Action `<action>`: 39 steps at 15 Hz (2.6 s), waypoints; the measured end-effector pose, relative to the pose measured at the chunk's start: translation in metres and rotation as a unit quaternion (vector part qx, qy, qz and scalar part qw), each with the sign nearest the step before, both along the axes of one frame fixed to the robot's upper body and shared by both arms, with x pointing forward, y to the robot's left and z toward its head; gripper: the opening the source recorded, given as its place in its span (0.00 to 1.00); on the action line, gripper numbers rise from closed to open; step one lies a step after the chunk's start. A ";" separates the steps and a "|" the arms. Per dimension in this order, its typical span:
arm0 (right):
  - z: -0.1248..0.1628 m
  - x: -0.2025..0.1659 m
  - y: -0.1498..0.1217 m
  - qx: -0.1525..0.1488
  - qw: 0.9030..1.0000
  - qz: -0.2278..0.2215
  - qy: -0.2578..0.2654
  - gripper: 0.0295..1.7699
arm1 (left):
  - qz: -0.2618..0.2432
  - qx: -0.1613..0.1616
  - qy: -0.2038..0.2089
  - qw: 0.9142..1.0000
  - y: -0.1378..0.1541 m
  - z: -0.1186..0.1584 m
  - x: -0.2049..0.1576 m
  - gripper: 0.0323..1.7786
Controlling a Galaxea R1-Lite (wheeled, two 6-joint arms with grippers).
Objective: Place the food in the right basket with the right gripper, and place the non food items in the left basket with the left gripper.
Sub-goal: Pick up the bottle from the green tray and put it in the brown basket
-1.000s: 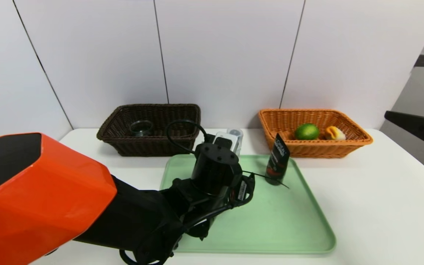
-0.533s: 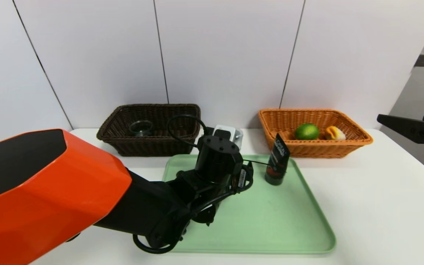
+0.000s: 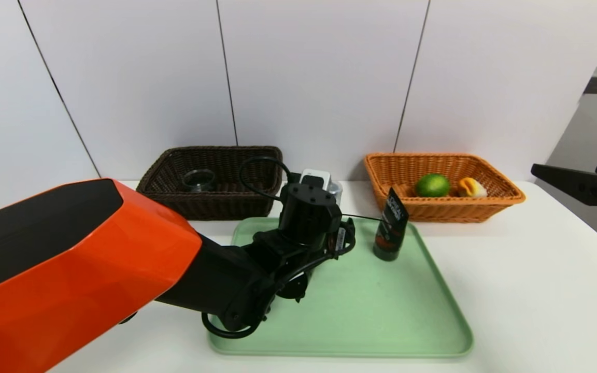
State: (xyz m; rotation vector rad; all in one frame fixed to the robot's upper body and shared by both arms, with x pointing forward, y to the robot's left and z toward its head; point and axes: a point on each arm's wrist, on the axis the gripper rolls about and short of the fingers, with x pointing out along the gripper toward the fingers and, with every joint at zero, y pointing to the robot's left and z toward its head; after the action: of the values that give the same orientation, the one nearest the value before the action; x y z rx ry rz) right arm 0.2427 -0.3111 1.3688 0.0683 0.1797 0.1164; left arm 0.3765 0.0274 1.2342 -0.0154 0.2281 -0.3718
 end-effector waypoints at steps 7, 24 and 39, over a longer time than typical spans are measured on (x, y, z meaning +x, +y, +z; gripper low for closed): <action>0.001 -0.002 0.000 0.000 1.000 0.001 -0.003 0.96 | -0.011 -0.012 -0.004 1.000 0.000 -0.003 0.004 0.95; 0.001 -0.006 0.001 -0.004 1.000 0.007 -0.005 0.96 | -0.026 -0.011 0.002 1.000 0.004 -0.008 0.012 0.48; -0.001 -0.016 -0.001 -0.003 1.000 0.009 -0.009 0.97 | -0.061 -0.079 -0.054 0.994 0.036 0.134 -0.015 0.34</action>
State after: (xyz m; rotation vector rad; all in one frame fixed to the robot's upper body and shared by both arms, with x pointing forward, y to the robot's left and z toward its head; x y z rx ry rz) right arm 0.2270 -0.3119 1.3682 0.0598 0.1632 0.1345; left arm 0.3613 0.0635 1.3678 -0.1373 0.0933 -0.5103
